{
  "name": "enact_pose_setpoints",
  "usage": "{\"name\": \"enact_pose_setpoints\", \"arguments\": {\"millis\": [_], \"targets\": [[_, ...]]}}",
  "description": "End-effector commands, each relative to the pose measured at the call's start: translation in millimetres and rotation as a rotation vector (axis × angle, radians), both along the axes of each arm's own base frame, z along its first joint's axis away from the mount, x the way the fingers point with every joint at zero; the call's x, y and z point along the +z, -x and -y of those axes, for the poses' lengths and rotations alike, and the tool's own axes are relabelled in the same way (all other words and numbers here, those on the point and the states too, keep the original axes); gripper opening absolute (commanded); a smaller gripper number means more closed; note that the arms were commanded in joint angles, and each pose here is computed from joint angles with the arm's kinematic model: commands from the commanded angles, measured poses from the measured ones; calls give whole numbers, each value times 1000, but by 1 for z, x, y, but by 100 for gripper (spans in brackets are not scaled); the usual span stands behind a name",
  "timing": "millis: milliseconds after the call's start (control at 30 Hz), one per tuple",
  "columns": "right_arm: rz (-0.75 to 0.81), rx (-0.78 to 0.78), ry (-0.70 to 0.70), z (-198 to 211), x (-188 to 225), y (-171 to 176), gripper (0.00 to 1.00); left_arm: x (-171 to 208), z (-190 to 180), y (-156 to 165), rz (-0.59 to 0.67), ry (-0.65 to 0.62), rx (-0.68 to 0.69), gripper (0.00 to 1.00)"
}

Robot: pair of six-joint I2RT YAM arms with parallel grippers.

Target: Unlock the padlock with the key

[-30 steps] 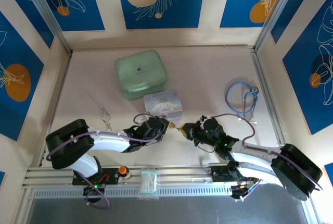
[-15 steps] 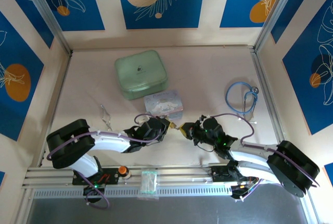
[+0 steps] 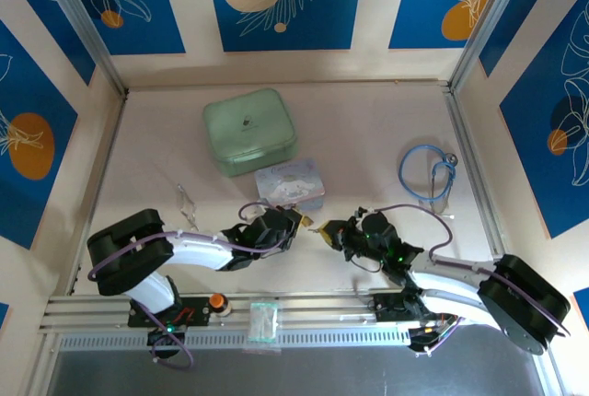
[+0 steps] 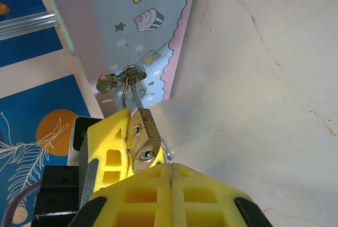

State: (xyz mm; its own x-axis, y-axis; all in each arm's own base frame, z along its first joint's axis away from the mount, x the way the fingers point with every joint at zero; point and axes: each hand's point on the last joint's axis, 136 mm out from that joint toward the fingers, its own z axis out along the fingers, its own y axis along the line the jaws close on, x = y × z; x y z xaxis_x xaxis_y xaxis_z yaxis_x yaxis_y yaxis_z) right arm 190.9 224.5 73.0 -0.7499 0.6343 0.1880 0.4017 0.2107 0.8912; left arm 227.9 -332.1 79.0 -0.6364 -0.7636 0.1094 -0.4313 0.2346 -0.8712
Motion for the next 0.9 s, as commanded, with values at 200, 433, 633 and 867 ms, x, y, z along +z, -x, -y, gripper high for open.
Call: {"name": "enact_pose_setpoints", "arguments": {"millis": [200, 433, 633, 867], "targets": [[25, -110, -41, 10, 12, -10, 0, 26, 12, -9, 68, 106, 39, 0], [29, -163, -32, 17, 12, -14, 0, 29, 19, -10, 60, 149, 46, 0], [31, -187, -4, 20, 9, -13, 0, 27, 17, -10, 51, 148, 63, 0], [15, -207, 15, 23, 3, -12, 0, 27, 19, -10, 29, 151, 73, 0]]}}
